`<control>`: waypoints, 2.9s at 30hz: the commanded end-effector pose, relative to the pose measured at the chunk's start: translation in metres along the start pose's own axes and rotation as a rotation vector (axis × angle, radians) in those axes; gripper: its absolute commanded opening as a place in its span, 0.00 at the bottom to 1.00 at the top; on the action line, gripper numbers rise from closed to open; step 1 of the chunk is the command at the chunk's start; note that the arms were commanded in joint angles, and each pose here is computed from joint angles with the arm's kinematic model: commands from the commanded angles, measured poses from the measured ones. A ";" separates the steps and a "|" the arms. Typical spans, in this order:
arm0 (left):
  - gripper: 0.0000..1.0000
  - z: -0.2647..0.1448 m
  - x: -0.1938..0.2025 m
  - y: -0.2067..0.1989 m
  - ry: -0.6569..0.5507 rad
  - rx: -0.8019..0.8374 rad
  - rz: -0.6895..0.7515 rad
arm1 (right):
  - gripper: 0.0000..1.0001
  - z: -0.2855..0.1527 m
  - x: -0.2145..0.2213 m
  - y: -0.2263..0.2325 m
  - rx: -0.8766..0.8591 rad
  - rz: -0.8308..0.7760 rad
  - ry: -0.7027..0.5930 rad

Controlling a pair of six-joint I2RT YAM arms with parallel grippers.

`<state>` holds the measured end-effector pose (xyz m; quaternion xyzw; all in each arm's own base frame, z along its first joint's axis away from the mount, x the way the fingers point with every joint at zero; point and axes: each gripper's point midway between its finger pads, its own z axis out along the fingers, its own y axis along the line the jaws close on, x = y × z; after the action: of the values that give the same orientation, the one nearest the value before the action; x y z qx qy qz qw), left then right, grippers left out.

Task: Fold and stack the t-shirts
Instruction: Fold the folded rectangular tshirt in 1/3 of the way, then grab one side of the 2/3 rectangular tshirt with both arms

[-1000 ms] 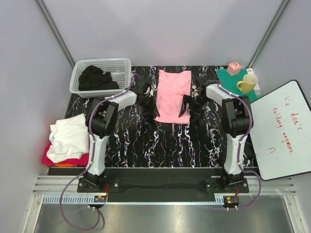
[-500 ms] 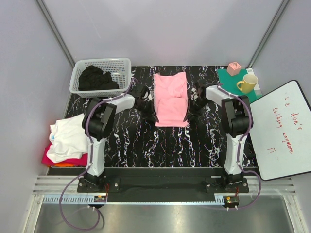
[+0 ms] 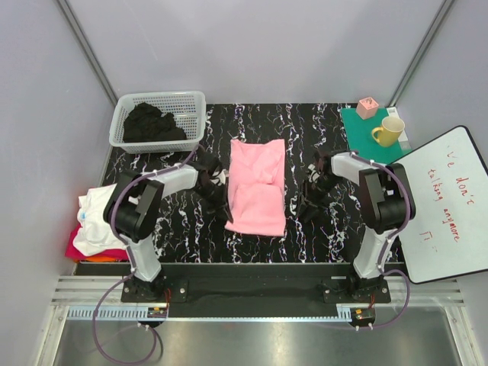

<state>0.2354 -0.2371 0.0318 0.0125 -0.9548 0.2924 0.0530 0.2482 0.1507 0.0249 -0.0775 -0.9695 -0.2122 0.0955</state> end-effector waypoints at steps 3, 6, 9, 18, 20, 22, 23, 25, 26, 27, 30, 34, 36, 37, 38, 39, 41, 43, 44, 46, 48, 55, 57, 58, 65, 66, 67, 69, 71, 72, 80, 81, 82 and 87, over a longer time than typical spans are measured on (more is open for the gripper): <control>0.65 -0.028 0.023 0.012 0.039 -0.094 0.050 | 0.75 -0.022 0.012 0.000 0.004 -0.028 -0.056; 0.83 -0.039 0.024 0.005 0.033 -0.099 0.091 | 0.83 -0.032 0.004 0.003 0.020 -0.058 -0.102; 0.87 -0.059 0.005 -0.005 -0.085 -0.126 0.169 | 0.84 -0.035 -0.007 0.007 0.023 -0.066 -0.114; 0.59 -0.058 -0.062 -0.032 -0.190 -0.115 0.305 | 0.85 -0.035 -0.040 0.022 0.004 -0.067 -0.131; 0.58 -0.046 -0.073 -0.033 -0.166 -0.102 0.308 | 0.86 -0.035 -0.044 0.023 0.005 -0.064 -0.133; 0.58 -0.038 -0.082 -0.032 -0.159 -0.110 0.306 | 0.86 -0.038 -0.046 0.026 -0.002 -0.062 -0.137; 0.59 -0.035 -0.085 -0.030 -0.155 -0.114 0.307 | 0.86 -0.038 -0.047 0.027 -0.003 -0.063 -0.141; 0.59 -0.028 -0.094 -0.030 -0.151 -0.115 0.302 | 0.86 -0.038 -0.046 0.027 -0.001 -0.061 -0.140; 0.59 -0.027 -0.098 -0.028 -0.154 -0.116 0.293 | 0.86 -0.038 -0.046 0.027 -0.001 -0.059 -0.140; 0.59 -0.028 -0.104 -0.032 -0.166 -0.113 0.296 | 0.86 -0.037 -0.044 0.025 0.000 -0.059 -0.136; 0.59 -0.023 -0.115 -0.033 -0.173 -0.115 0.288 | 0.87 -0.035 -0.040 0.022 0.005 -0.053 -0.126; 0.44 -0.012 -0.122 -0.033 -0.160 -0.101 0.276 | 0.87 -0.033 -0.038 0.019 0.015 -0.056 -0.123; 0.17 -0.010 -0.124 -0.032 -0.157 -0.104 0.272 | 0.87 -0.032 -0.038 0.019 0.013 -0.054 -0.120; 0.05 -0.010 -0.124 -0.030 -0.158 -0.112 0.272 | 0.87 -0.033 -0.039 0.019 0.014 -0.053 -0.122; 0.00 -0.009 -0.124 -0.028 -0.157 -0.118 0.268 | 0.87 -0.032 -0.039 0.020 0.014 -0.054 -0.122; 0.00 -0.009 -0.120 -0.025 -0.150 -0.124 0.265 | 0.87 -0.033 -0.040 0.021 0.011 -0.053 -0.125; 0.00 -0.011 -0.118 -0.020 -0.152 -0.136 0.261 | 0.88 -0.034 -0.041 0.021 0.009 -0.054 -0.126; 0.00 -0.021 -0.115 -0.015 -0.174 -0.161 0.258 | 0.88 -0.034 -0.042 0.023 0.008 -0.056 -0.130; 0.00 -0.024 -0.113 -0.013 -0.180 -0.167 0.255 | 0.88 -0.035 -0.042 0.024 0.003 -0.058 -0.128; 0.00 -0.040 -0.110 -0.011 -0.219 -0.187 0.254 | 0.88 -0.034 -0.042 0.024 0.002 -0.055 -0.126; 0.00 -0.057 -0.106 -0.011 -0.263 -0.200 0.257 | 0.88 -0.033 -0.043 0.023 0.002 -0.055 -0.124; 0.00 -0.055 -0.104 0.005 -0.250 -0.235 0.228 | 0.89 -0.032 -0.045 0.025 -0.003 -0.059 -0.120; 0.36 -0.044 -0.103 0.012 -0.219 -0.240 0.215 | 0.95 -0.033 -0.043 0.030 -0.032 -0.066 -0.111; 0.49 -0.044 -0.103 0.013 -0.218 -0.246 0.214 | 1.00 -0.037 -0.043 0.033 -0.043 -0.074 -0.121; 0.99 -0.084 -0.103 -0.006 -0.336 -0.241 0.269 | 1.00 -0.070 -0.039 0.052 -0.099 -0.140 -0.227; 0.99 -0.096 -0.096 -0.008 -0.365 -0.247 0.276 | 1.00 -0.073 -0.036 0.056 -0.117 -0.146 -0.227; 0.99 -0.102 -0.092 -0.007 -0.381 -0.249 0.274 | 1.00 -0.078 -0.034 0.061 -0.140 -0.151 -0.238; 0.99 -0.112 -0.072 -0.006 -0.391 -0.227 0.267 | 1.00 -0.074 -0.025 0.065 -0.170 -0.138 -0.223; 0.99 -0.108 -0.052 0.007 -0.361 -0.208 0.240 | 1.00 -0.068 -0.016 0.066 -0.173 -0.143 -0.230; 0.99 -0.114 -0.041 0.001 -0.370 -0.169 0.246 | 1.00 -0.064 -0.012 0.069 -0.174 -0.147 -0.229; 0.99 -0.079 0.028 0.029 -0.271 -0.037 0.180 | 1.00 -0.002 0.037 0.103 -0.103 -0.294 -0.214; 0.99 -0.076 0.033 0.027 -0.263 -0.006 0.171 | 0.99 0.004 0.038 0.104 -0.098 -0.286 -0.215; 0.99 -0.073 0.035 0.028 -0.256 0.005 0.163 | 0.98 0.010 0.036 0.103 -0.090 -0.289 -0.223; 0.98 -0.054 0.033 0.027 -0.205 0.066 0.130 | 0.90 0.037 0.036 0.095 -0.035 -0.265 -0.210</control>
<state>0.1825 -0.1593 0.0536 -0.0158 -0.9658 0.2558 -0.0402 0.2058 0.2489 0.0508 0.0533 -0.9682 -0.2444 0.0005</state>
